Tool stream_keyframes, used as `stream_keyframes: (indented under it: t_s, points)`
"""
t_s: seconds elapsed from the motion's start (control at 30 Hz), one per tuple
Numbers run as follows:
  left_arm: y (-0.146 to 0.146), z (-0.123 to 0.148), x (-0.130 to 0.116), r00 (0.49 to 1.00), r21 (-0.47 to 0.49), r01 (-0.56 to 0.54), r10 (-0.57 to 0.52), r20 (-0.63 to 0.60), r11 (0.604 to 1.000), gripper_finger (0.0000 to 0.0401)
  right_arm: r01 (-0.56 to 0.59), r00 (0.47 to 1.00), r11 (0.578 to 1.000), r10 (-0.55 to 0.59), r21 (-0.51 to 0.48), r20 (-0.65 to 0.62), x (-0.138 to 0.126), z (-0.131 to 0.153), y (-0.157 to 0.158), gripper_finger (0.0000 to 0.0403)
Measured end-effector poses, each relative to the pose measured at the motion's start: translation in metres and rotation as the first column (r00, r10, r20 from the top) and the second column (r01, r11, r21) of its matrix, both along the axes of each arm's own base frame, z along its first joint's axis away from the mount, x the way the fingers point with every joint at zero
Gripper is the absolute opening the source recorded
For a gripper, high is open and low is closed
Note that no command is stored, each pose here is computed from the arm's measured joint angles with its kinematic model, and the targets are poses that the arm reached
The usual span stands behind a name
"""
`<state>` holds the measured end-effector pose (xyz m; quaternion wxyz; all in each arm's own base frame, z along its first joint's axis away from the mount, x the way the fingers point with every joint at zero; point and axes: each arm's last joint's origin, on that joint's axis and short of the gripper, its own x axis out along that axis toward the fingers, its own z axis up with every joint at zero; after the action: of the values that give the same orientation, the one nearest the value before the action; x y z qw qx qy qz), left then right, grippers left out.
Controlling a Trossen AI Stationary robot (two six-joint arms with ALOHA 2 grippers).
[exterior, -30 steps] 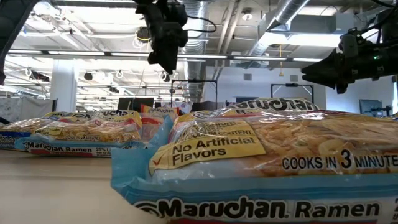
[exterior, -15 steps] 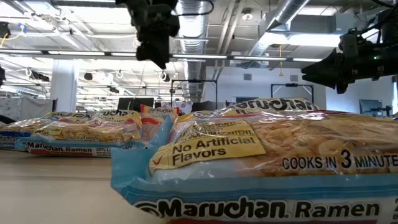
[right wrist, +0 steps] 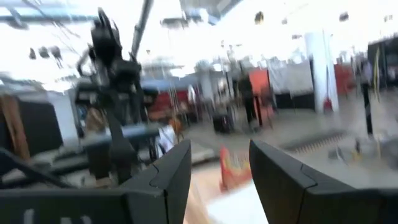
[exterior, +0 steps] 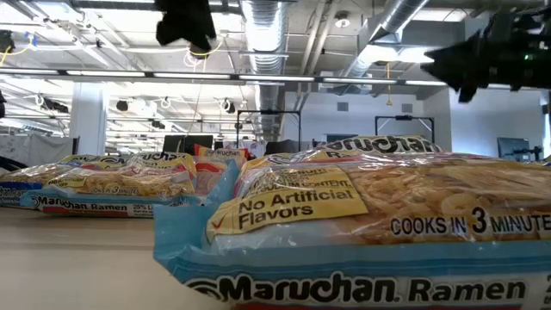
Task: Sort Maruchan noodles
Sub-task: Put the blue noodle pack into the black bin
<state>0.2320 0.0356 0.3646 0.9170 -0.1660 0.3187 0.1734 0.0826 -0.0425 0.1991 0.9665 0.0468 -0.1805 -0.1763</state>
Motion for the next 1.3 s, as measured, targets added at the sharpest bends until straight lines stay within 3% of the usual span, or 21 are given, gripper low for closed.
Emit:
stream_keyframes:
  t_s: [0.23,0.43,0.67,0.87,1.07,1.3]
  points:
    - [-0.016,0.027,-0.031,0.987,-0.01,0.029,-0.028,0.159,1.0,0.0123,0.022,0.975,0.993,0.004,-0.115,0.223,-0.01,0.022,0.005,0.0186]
    - [-0.019,0.042,-0.058,0.968,-0.006,0.027,-0.024,0.251,1.0,0.0123,0.065,0.906,0.978,0.025,-0.199,0.422,-0.023,0.039,0.012,0.0186]
    - [-0.02,0.051,-0.077,0.952,0.019,0.031,-0.035,0.303,0.999,0.0123,0.159,0.876,0.941,0.006,-0.3,0.482,-0.034,0.063,0.018,0.0186]
    - [-0.02,0.052,-0.08,0.953,0.036,0.038,-0.048,0.3,0.999,0.0123,0.139,0.917,0.952,-0.019,-0.274,0.398,-0.032,0.085,0.017,0.0186]
    - [-0.02,0.049,-0.081,0.963,0.069,0.057,-0.073,0.258,0.996,0.0123,0.084,0.987,0.983,-0.06,-0.162,0.148,-0.018,0.1,0.009,0.0186]
    - [-0.02,0.048,-0.081,0.966,0.067,0.062,-0.077,0.246,0.996,0.0123,0.047,0.991,0.999,-0.043,0.027,-0.13,-0.005,0.111,0.002,0.0191]
